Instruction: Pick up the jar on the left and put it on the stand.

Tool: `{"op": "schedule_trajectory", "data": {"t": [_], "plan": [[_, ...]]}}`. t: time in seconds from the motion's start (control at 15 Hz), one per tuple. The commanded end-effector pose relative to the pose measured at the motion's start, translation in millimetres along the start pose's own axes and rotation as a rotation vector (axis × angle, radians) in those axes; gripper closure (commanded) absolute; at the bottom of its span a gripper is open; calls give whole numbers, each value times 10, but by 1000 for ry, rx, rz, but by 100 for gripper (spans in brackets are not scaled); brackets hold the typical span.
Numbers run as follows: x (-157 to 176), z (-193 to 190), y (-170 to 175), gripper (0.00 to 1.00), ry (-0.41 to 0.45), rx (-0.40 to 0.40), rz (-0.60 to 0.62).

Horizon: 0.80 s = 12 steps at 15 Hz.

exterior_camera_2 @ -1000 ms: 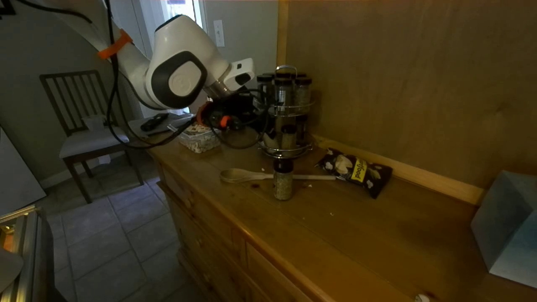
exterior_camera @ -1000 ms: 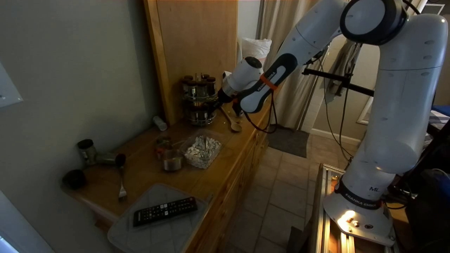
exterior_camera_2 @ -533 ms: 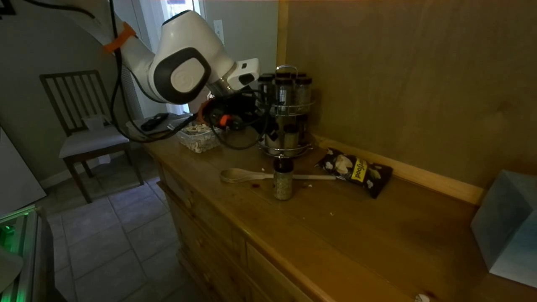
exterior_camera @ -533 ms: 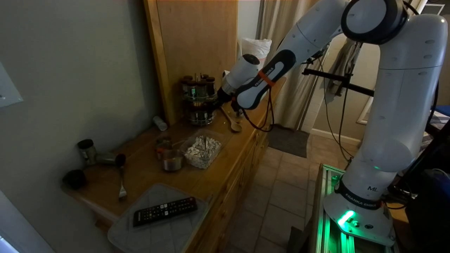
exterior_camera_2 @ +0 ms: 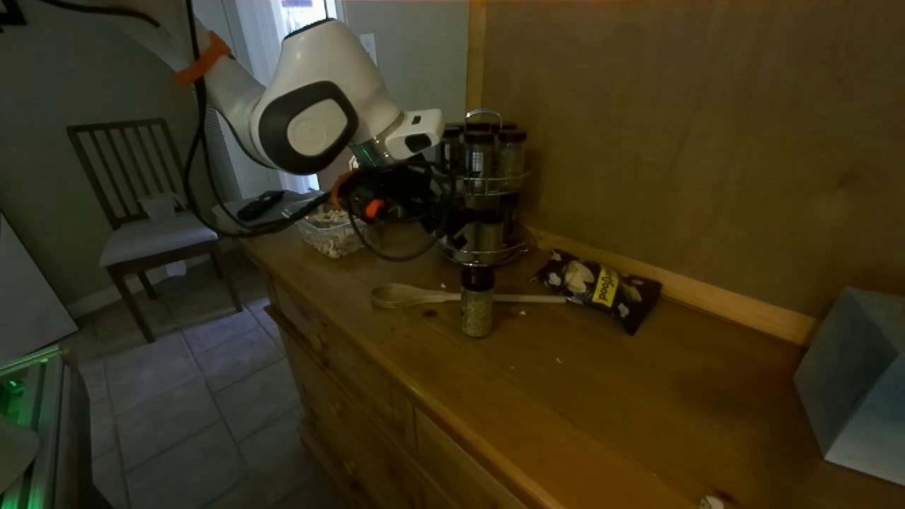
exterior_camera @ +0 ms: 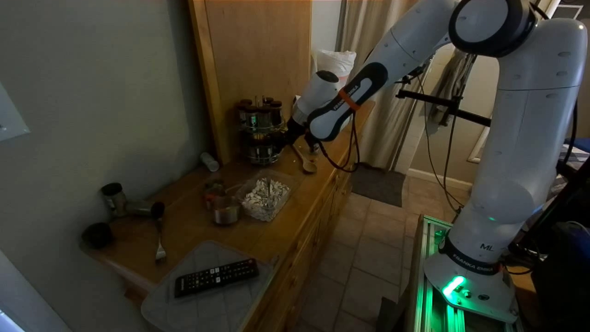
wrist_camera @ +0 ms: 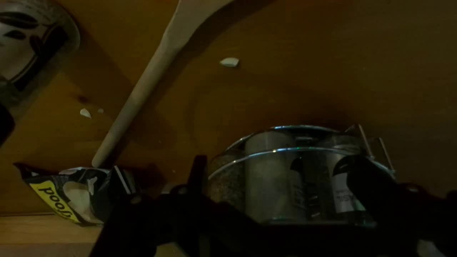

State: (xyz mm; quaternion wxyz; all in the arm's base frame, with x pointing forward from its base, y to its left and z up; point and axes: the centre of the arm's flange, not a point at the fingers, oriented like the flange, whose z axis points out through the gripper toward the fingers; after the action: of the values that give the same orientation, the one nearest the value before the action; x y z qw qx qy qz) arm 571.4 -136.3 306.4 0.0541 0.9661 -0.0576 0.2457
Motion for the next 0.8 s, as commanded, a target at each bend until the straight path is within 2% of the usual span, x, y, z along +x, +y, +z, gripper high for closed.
{"op": "schedule_trajectory", "data": {"t": [0.0,0.33,0.47,0.6,0.73], "plan": [[39,-104,28,0,-85,19,12],[-45,-383,24,0,-285,-12,38],[-78,-687,10,0,-354,-13,47],[-73,-986,-11,0,-382,-26,63],[-70,-1377,-59,0,-423,-5,68]]}}
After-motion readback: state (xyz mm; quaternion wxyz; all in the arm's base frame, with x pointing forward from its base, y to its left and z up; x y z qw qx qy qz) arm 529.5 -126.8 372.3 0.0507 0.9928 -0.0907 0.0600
